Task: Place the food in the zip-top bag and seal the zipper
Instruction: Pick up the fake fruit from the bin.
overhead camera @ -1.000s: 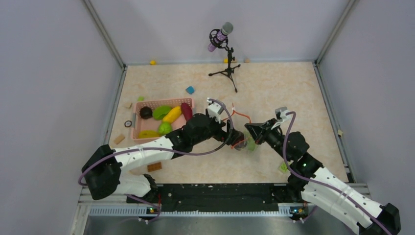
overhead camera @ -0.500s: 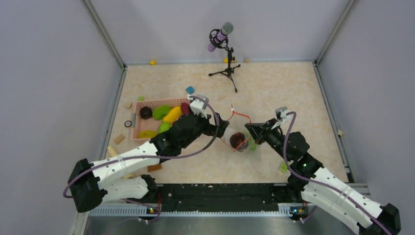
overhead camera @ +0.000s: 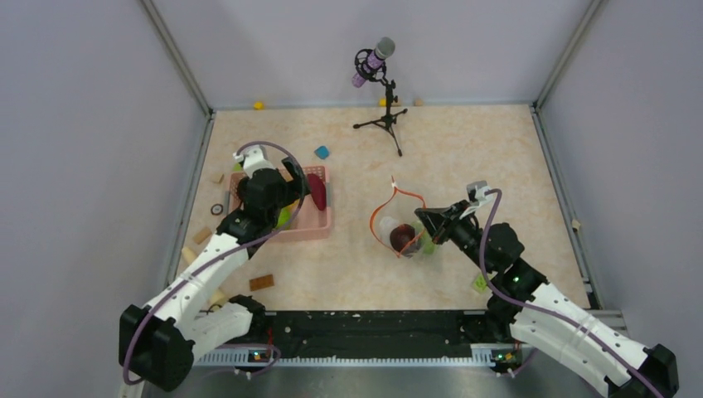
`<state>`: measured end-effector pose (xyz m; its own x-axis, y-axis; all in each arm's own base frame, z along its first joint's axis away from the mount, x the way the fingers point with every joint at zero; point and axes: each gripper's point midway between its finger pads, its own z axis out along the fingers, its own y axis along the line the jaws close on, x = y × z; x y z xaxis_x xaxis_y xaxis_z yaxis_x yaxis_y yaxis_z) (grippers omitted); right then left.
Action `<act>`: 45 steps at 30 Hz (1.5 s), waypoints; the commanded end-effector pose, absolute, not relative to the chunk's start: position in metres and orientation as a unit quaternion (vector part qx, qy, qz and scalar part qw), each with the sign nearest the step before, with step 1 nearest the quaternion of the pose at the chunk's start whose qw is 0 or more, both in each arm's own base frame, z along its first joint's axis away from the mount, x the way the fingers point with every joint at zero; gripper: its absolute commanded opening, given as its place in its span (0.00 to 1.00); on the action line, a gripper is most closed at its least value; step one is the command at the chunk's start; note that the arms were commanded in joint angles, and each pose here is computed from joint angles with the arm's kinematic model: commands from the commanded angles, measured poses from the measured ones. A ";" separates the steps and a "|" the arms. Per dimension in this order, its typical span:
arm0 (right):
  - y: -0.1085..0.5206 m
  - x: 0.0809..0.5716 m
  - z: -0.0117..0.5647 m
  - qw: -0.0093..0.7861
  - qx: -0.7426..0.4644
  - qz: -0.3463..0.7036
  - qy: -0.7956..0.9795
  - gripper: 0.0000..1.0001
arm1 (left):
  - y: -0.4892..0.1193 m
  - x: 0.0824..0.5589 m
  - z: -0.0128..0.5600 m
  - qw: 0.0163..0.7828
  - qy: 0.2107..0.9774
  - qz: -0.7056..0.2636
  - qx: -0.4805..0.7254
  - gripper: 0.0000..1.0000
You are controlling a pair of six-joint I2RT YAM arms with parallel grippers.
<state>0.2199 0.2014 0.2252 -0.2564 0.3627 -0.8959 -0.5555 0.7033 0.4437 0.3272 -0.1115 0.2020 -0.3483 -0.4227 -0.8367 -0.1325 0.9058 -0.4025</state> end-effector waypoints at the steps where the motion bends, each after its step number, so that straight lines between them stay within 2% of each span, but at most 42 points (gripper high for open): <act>1: 0.200 0.222 0.239 0.624 -0.067 0.382 0.678 0.00 | -0.091 0.326 0.176 0.505 0.826 -0.123 -0.219 0.97; 13: 0.201 0.224 0.235 0.621 -0.067 0.377 0.683 0.00 | -0.047 0.337 0.100 0.413 0.859 -0.049 -0.298 0.97; 23: 0.201 0.226 0.232 0.620 -0.068 0.372 0.687 0.00 | -0.028 0.334 0.067 0.370 0.872 0.022 -0.318 0.97; 36: 0.202 0.227 0.230 0.618 -0.068 0.371 0.690 0.00 | -0.036 0.338 0.041 0.329 0.893 0.023 -0.306 0.96; 42: 0.201 0.227 0.230 0.619 -0.067 0.369 0.690 0.00 | -0.039 0.338 0.035 0.312 0.900 0.023 -0.302 0.89; 45: 0.201 0.228 0.228 0.618 -0.068 0.368 0.691 0.00 | -0.040 0.337 0.035 0.310 0.902 0.021 -0.300 0.80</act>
<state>0.2241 0.2025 0.2165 -0.2704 0.3432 -0.8995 -0.5405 0.7191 0.4368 0.3319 -0.0373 0.0307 -0.6251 -0.5212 -0.5810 -0.5574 0.8192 -0.1351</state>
